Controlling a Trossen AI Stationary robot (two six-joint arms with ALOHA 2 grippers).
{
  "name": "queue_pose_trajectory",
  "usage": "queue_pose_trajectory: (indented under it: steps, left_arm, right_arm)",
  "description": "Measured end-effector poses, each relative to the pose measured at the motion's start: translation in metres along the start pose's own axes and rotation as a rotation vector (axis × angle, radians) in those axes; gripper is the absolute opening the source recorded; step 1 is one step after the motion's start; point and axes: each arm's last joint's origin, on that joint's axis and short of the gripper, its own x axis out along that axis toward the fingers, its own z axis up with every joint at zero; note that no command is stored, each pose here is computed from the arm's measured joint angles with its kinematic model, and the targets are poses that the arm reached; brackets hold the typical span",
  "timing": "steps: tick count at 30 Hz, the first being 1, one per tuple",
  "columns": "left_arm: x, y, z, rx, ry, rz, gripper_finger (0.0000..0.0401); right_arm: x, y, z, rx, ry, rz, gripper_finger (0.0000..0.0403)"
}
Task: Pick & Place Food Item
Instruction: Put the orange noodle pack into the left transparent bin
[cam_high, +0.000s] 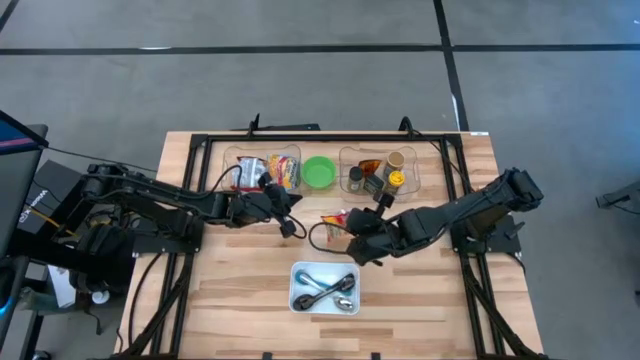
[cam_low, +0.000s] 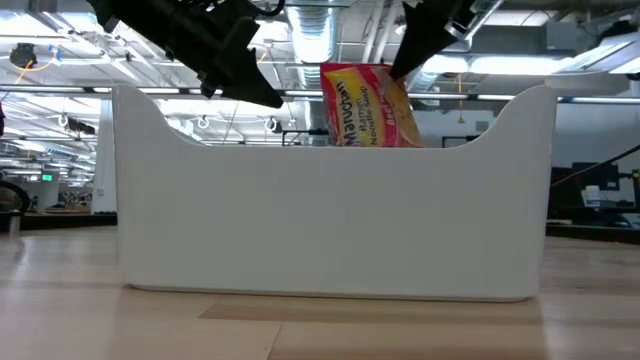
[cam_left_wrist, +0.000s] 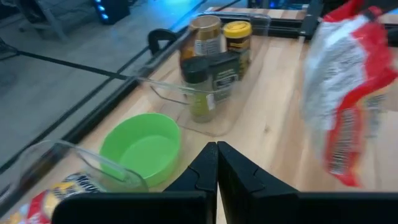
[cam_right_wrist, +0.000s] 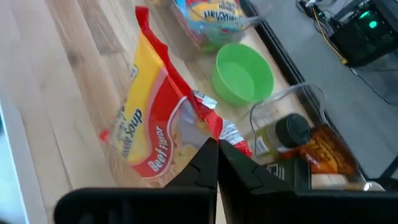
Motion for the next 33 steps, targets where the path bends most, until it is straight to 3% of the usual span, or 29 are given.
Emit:
queue_pose_trajectory:
  steps: [19, 33]
  left_arm:
    - [-0.002, -0.009, 0.013, -0.067, -0.095, -0.296, 0.0003]
    - [-0.004, -0.014, 0.012, -0.052, -0.071, -0.484, 0.0003]
  right_arm:
    - [0.008, -0.003, 0.014, 0.075, -0.066, 0.021, 0.0000]
    - [0.007, 0.006, 0.011, 0.120, -0.069, 0.034, 0.0000]
